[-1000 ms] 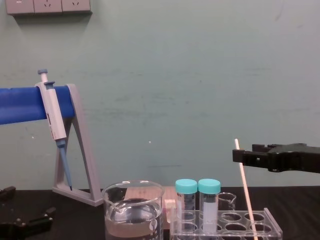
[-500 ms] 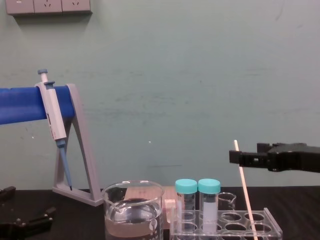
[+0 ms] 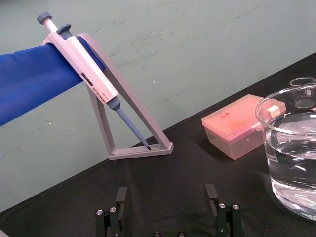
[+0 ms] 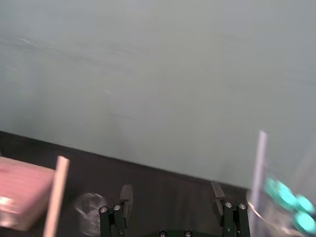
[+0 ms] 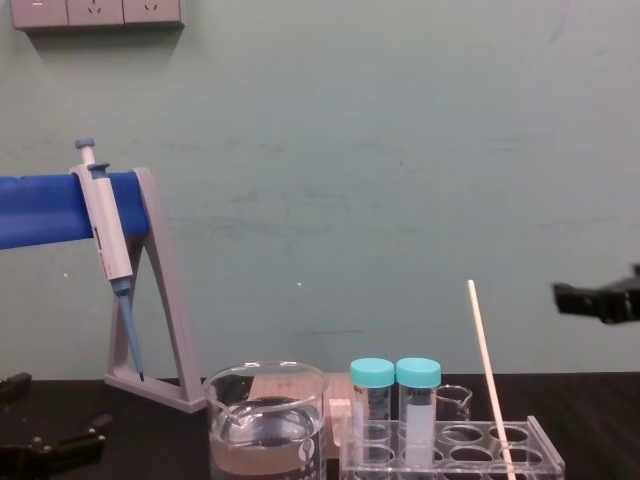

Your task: Hold the thermometer with one hand and immerse one end into the beaker, then reinsert it into the test tube rack.

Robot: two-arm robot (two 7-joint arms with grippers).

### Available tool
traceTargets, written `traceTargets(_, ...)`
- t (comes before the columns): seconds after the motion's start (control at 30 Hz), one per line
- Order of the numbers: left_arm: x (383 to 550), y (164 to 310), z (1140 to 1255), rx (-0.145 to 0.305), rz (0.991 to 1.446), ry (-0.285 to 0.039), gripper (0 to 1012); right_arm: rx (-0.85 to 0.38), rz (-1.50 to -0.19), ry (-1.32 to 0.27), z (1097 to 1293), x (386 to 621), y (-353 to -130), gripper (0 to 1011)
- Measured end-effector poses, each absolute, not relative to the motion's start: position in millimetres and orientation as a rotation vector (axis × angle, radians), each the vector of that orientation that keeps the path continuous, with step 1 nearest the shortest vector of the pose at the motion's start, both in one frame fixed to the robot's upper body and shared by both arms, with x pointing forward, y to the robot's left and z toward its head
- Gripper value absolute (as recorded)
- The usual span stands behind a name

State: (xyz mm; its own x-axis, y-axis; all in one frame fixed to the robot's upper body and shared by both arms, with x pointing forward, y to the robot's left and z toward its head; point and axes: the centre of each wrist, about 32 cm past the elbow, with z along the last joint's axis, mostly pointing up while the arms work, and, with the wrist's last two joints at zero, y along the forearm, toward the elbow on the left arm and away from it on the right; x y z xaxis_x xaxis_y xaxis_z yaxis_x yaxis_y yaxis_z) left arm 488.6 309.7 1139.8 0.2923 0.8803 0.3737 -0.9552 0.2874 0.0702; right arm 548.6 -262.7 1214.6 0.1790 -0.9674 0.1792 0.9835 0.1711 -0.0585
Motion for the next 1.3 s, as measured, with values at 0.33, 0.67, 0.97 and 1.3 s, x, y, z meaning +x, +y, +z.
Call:
traceTargets(0.33,488.6,309.7,1139.8,0.304,1.248,-0.285,1004,-0.23,-1.441,-0.105,1181.1,549.6,-251.8,1003)
traceTargets(0.67,488.7,309.7,1139.8,0.304,1.248,-0.285,1004,-0.217,-1.397,-0.12,1171.7,552.6,-249.5,1003)
traceTargets(0.97,488.6,309.7,1139.8,0.304,1.248,-0.285,1004,-0.219,-1.404,-0.12,1172.9,552.1,-249.4,1003)
traceTargets(1.3,488.6,309.7,1139.8,0.304,1.248,-0.285,1004,-0.221,-1.41,-0.119,1173.4,551.8,-249.8,1003)
